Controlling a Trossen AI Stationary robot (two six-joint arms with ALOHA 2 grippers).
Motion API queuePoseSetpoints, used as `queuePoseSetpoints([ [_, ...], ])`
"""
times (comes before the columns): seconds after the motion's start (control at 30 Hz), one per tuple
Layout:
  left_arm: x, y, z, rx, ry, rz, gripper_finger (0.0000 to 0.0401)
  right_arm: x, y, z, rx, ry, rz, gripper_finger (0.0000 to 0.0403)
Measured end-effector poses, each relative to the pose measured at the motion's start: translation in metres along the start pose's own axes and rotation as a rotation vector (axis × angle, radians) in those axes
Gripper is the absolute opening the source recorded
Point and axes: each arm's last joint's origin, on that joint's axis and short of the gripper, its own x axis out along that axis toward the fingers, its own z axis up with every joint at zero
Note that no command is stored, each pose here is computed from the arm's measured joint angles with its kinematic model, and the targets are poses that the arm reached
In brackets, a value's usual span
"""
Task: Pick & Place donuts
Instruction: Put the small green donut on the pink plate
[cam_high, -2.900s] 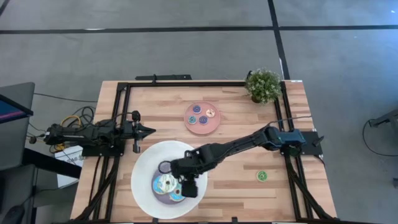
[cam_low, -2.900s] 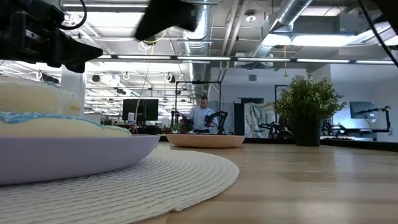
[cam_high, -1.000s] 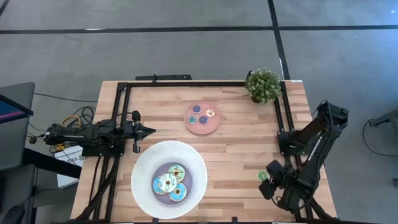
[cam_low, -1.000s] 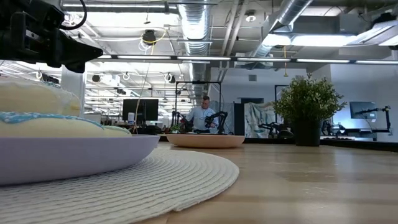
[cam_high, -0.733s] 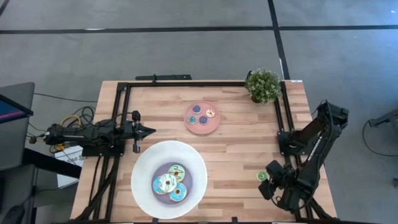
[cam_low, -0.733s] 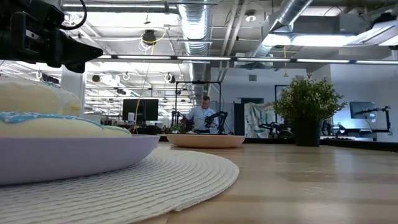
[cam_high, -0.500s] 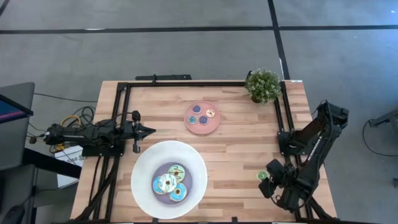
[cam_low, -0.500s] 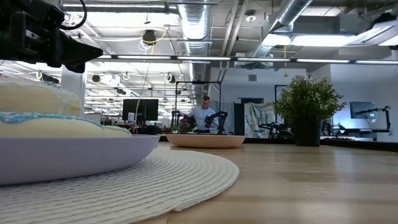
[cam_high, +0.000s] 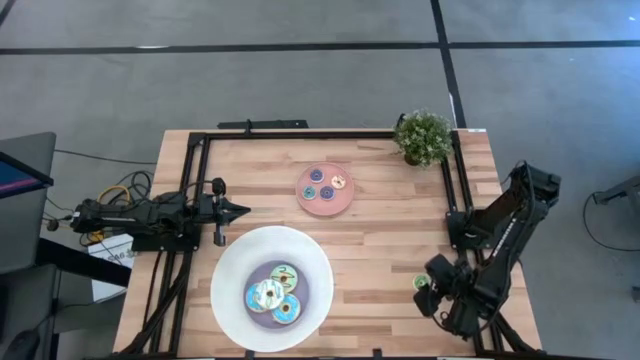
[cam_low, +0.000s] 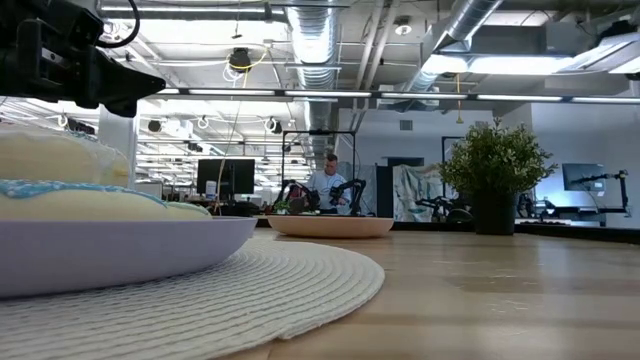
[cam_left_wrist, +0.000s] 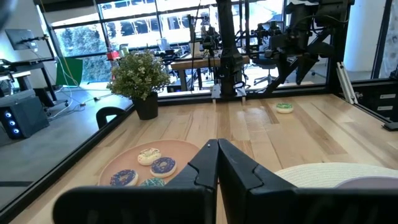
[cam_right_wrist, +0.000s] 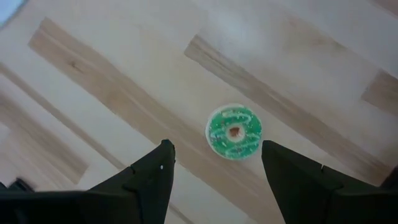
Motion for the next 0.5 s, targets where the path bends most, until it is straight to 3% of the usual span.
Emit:
queuePoseSetpoints([
  [0.5,0.0000,0.0000,-0.0001,0.000,0.000,0.000,0.0000,-0.0006,-0.0009,-0.0012,0.003,-0.005,0.001,0.0301],
])
